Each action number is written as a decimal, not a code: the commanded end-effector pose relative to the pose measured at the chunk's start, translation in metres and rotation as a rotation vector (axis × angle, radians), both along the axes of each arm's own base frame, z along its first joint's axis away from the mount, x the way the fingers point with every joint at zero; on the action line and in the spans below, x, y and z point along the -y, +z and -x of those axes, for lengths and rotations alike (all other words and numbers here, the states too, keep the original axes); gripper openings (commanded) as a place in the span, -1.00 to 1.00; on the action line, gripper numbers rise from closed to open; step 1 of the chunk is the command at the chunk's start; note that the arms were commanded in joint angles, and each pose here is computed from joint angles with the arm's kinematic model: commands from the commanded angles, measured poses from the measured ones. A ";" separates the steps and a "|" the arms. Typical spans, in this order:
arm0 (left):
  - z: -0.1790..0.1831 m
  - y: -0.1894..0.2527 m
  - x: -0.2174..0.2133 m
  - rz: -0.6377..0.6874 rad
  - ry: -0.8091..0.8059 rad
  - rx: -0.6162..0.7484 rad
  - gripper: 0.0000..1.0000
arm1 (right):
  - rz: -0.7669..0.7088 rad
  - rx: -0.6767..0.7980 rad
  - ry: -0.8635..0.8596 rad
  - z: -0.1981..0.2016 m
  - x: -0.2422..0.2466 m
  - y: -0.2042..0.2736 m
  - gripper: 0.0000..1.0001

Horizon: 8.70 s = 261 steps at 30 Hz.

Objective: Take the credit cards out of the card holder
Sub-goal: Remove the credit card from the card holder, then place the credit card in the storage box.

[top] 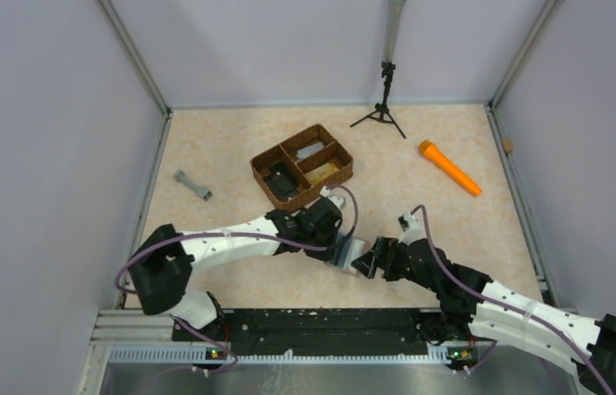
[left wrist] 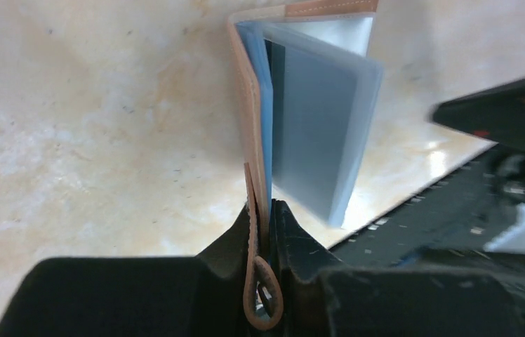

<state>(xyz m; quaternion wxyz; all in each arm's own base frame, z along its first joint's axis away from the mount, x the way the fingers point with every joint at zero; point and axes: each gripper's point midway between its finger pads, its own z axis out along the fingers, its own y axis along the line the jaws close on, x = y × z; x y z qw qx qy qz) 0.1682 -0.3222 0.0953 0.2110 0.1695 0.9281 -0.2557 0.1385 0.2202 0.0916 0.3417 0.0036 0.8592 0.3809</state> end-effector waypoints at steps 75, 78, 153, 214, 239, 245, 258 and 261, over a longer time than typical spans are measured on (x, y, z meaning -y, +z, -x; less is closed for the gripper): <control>0.055 0.133 0.005 1.151 -0.365 -0.169 -1.00 | -0.706 0.071 -0.028 0.010 -0.005 0.127 -0.52; 0.056 0.135 0.004 1.157 -0.366 -0.164 -1.00 | -0.708 0.075 -0.027 0.010 -0.004 0.128 -0.34; 0.056 0.151 -0.003 1.173 -0.361 -0.055 -1.00 | -0.723 0.092 -0.057 0.013 0.008 0.129 -1.00; -0.049 0.167 -0.247 0.068 0.645 0.517 -1.00 | 0.194 0.357 0.315 -0.188 -0.167 0.138 -1.00; -0.057 0.168 -0.228 0.123 0.560 0.536 -1.00 | 0.244 0.160 0.443 -0.286 -0.233 0.048 0.11; -0.054 0.170 -0.220 0.170 0.528 0.528 -1.00 | 0.251 0.221 0.387 -0.292 -0.221 0.083 0.44; -0.025 0.177 -0.157 0.494 0.267 0.444 -1.00 | 0.088 0.286 0.256 -0.193 -0.135 0.154 0.87; -0.019 0.181 -0.143 0.587 0.210 0.419 -1.00 | 0.007 0.282 0.229 -0.162 -0.115 0.160 0.88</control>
